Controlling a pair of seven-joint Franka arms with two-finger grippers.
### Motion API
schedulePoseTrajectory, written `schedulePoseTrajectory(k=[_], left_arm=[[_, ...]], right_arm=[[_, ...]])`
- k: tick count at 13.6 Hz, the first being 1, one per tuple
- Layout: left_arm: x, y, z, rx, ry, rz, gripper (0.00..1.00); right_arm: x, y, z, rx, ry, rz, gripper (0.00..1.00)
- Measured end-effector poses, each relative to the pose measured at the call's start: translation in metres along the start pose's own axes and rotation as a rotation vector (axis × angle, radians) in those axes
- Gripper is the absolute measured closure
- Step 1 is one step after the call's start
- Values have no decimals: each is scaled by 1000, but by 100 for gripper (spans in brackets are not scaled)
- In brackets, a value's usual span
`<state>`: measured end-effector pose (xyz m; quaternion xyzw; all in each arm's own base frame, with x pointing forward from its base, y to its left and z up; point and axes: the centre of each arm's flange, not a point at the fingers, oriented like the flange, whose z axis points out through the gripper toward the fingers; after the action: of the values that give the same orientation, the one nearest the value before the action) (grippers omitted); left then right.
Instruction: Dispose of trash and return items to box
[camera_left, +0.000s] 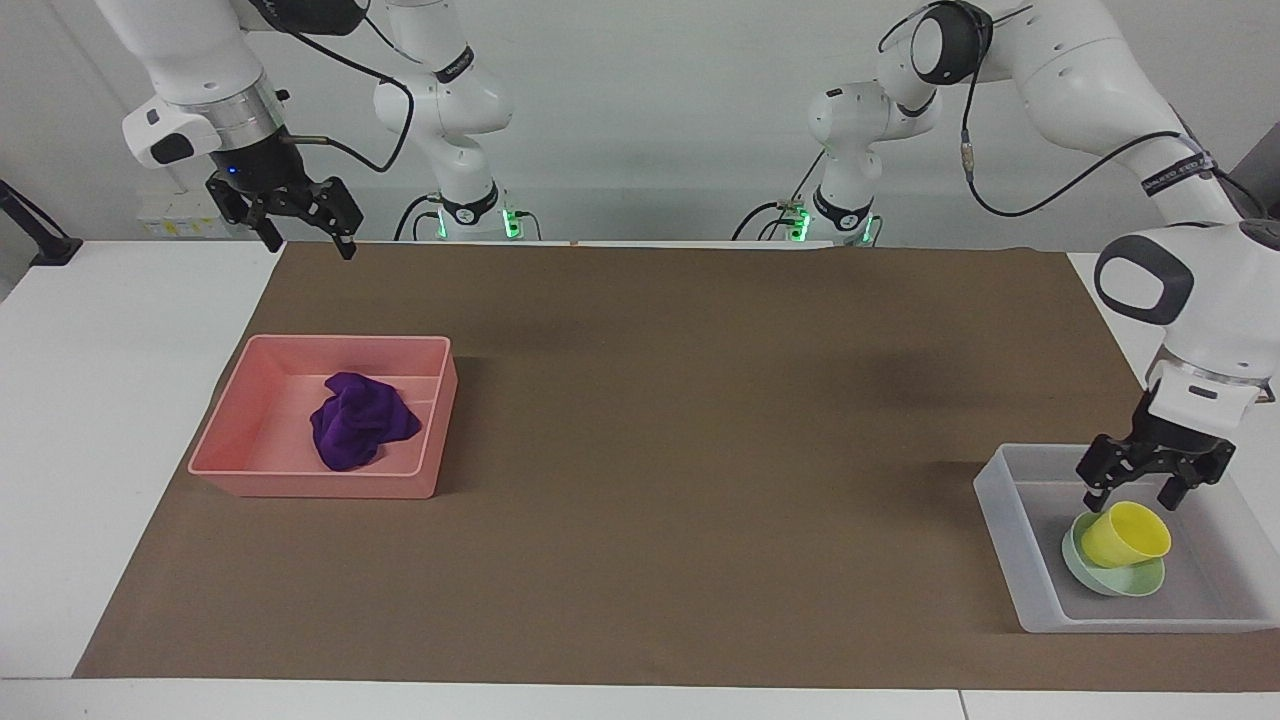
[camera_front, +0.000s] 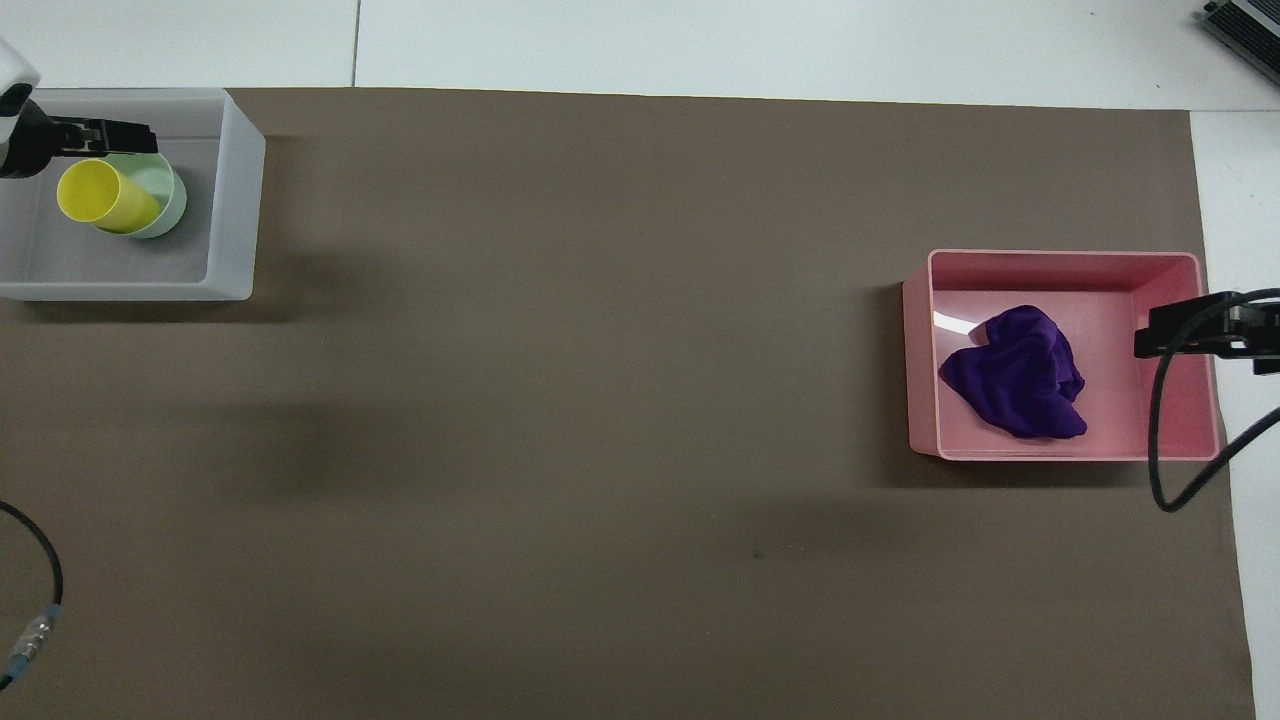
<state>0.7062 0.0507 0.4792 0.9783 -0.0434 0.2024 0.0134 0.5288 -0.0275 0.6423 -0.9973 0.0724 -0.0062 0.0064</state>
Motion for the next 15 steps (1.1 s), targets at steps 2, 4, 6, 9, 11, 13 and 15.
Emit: schedulePoseTrajectory(k=[2,4,6,9,11,13,15], left_arm=[[-7,46,-20,-27,-9,58,0],[-14,84,-39,-56,-45,108,0],[-21,104,-68,-77,-94,139,0],[-36,105,-126,-90,-159,146,0],[-47,104,-155,-87,-200,154,0],[-57,104,-172,-43,-249,184,0],[-61,114,-185,-30,-289,212,0]], right_arm=[[0,-1,-2,0,3,-3,0],[0,-2,-2,0,4,-4,0],[0,-3,-2,0,4,-6,0],[0,-2,-2,0,3,-5,0],[0,-1,-2,0,3,-2,0],[0,2,-2,2,3,4,0],[1,6,-2,3,3,11,0]])
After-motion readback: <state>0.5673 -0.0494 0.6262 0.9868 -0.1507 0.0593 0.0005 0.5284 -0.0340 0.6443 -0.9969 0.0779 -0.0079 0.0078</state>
